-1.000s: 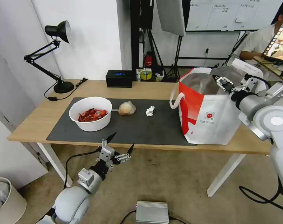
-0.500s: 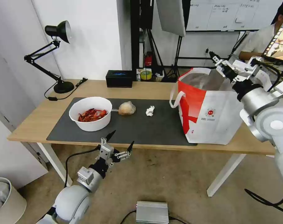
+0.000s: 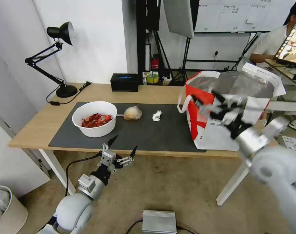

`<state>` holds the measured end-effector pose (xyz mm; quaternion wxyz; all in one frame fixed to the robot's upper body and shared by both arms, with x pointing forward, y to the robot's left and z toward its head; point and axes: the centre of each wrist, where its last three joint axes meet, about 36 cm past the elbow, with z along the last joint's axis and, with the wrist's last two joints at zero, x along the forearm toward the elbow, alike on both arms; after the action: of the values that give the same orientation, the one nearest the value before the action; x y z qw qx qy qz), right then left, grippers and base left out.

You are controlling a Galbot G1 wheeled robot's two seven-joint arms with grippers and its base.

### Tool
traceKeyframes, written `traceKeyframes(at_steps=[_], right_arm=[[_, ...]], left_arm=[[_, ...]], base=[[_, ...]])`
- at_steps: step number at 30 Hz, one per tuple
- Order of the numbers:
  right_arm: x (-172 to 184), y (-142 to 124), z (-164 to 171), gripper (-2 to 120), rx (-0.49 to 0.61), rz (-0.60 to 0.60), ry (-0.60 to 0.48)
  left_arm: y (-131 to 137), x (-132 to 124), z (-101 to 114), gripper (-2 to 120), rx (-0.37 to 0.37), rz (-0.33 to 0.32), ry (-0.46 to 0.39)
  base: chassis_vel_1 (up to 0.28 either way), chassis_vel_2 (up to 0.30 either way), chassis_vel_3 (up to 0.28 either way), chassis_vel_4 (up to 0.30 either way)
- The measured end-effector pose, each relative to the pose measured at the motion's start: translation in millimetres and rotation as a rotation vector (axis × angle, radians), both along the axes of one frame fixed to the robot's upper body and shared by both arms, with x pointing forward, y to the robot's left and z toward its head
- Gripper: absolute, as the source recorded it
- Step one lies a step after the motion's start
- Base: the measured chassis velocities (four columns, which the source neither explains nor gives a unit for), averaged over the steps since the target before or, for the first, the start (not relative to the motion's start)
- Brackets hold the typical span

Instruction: Pick up the trash from the table and place it into the takeout bag.

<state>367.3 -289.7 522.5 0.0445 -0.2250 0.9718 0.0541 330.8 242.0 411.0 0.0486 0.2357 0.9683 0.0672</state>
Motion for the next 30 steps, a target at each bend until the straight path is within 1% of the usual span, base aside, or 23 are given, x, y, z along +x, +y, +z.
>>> traceKeyframes(at_steps=[1, 2, 5, 6, 9, 13, 17, 25, 29, 30], right_arm=[[-6.4, 3.2, -10.6, 100, -0.011, -0.009, 0.009], [-6.4, 3.2, -10.6, 100, -0.011, -0.009, 0.009], [-19.6, 12.0, -32.9, 100, -0.029, -0.04, 0.041], [-19.6, 12.0, -32.9, 100, -0.029, -0.04, 0.041], [-30.2, 18.7, -50.0, 100, -0.034, -0.072, 0.086], [-40.1, 23.1, -62.9, 100, -0.042, -0.088, 0.123], [-48.3, 28.2, -72.1, 100, -0.032, -0.094, 0.155], [-53.8, 29.4, -79.3, 100, -0.019, -0.11, 0.178], [-57.2, 30.7, -85.5, 100, -0.009, -0.114, 0.191], [-59.9, 31.7, -91.3, 100, 0.0, -0.121, 0.196]], left_arm=[[0.1, -0.8, -0.8, 100, 0.0, 0.0, 0.003], [0.1, -0.8, -0.8, 100, 0.0, 0.0, 0.003], [0.4, -3.9, -3.9, 100, 0.001, 0.0, 0.016], [0.4, -3.9, -3.9, 100, 0.001, 0.0, 0.016], [0.1, -6.5, -8.8, 100, 0.004, -0.003, 0.033], [-1.7, -8.4, -14.5, 100, 0.003, -0.006, 0.051], [-3.2, -13.1, -22.3, 100, 0.005, -0.008, 0.077], [-1.6, -16.0, -25.6, 100, 0.018, -0.001, 0.086], [1.3, -15.7, -26.8, 100, 0.018, 0.013, 0.092], [3.9, -15.7, -28.3, 100, 0.02, 0.03, 0.097]], base=[[0.0, 0.0, 0.0, 0.0], [0.0, 0.0, 0.0, 0.0], [0.0, 0.0, 0.0, 0.0], [0.0, 0.0, 0.0, 0.0], [0.0, 0.0, 0.0, 0.0], [0.0, 0.0, 0.0, 0.0], [0.0, 0.0, 0.0, 0.0], [0.0, 0.0, 0.0, 0.0], [0.0, 0.0, 0.0, 0.0], [0.0, 0.0, 0.0, 0.0]])
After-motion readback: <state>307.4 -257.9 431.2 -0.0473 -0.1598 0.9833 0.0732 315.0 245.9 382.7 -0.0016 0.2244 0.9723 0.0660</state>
